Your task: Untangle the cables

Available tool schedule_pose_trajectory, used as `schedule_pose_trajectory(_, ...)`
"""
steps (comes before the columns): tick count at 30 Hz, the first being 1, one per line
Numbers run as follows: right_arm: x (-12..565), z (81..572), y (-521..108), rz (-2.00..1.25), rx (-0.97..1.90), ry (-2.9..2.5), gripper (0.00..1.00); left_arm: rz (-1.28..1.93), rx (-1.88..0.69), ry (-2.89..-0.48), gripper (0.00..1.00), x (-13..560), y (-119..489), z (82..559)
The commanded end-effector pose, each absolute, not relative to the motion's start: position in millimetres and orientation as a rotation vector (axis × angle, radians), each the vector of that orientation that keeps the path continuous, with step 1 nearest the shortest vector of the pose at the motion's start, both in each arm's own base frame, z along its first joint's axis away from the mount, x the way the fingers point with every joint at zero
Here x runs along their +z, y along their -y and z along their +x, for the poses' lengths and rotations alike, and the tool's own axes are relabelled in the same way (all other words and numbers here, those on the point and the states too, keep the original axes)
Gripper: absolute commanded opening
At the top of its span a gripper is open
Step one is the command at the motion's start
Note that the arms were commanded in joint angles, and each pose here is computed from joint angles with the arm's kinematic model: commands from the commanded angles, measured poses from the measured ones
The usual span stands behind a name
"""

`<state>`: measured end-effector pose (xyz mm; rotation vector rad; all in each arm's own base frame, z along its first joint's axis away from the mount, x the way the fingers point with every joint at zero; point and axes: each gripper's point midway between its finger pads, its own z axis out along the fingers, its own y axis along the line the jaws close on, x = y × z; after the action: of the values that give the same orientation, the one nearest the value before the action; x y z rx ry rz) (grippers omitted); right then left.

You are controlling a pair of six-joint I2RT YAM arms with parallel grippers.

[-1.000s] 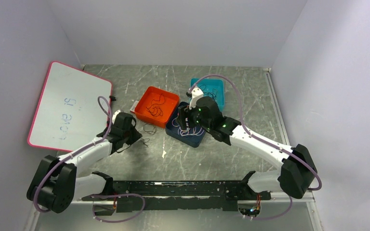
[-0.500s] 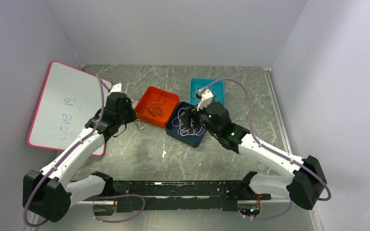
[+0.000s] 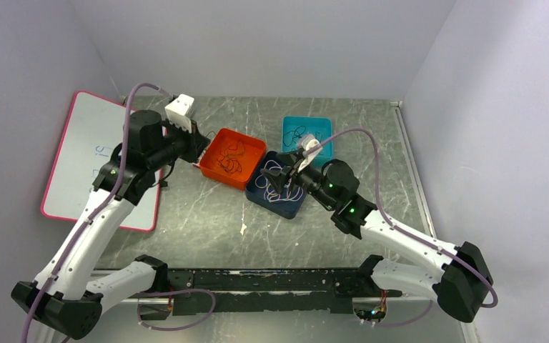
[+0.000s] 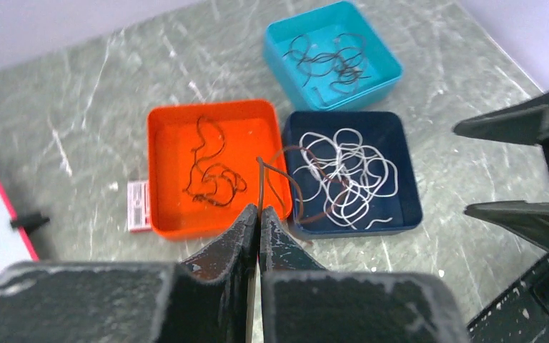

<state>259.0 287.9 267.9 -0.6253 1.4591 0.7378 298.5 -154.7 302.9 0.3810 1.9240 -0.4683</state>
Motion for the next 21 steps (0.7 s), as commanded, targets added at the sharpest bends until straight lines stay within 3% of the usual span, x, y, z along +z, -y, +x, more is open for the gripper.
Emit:
schedule_pose_trajectory(1, 306.2, 241.2, -301.7, -0.76, 0.776, -1.227, 0.67, 0.642, -0.565, -1.824, 0.07, 323.5, 176.5, 280.2)
schedule_pose_trajectory(21, 314.2, 238.0, -339.7, -0.839, 0.879, -1.187, 0.56, 0.892, -0.728, -1.753, 0.07, 319.5, 248.6, 251.0)
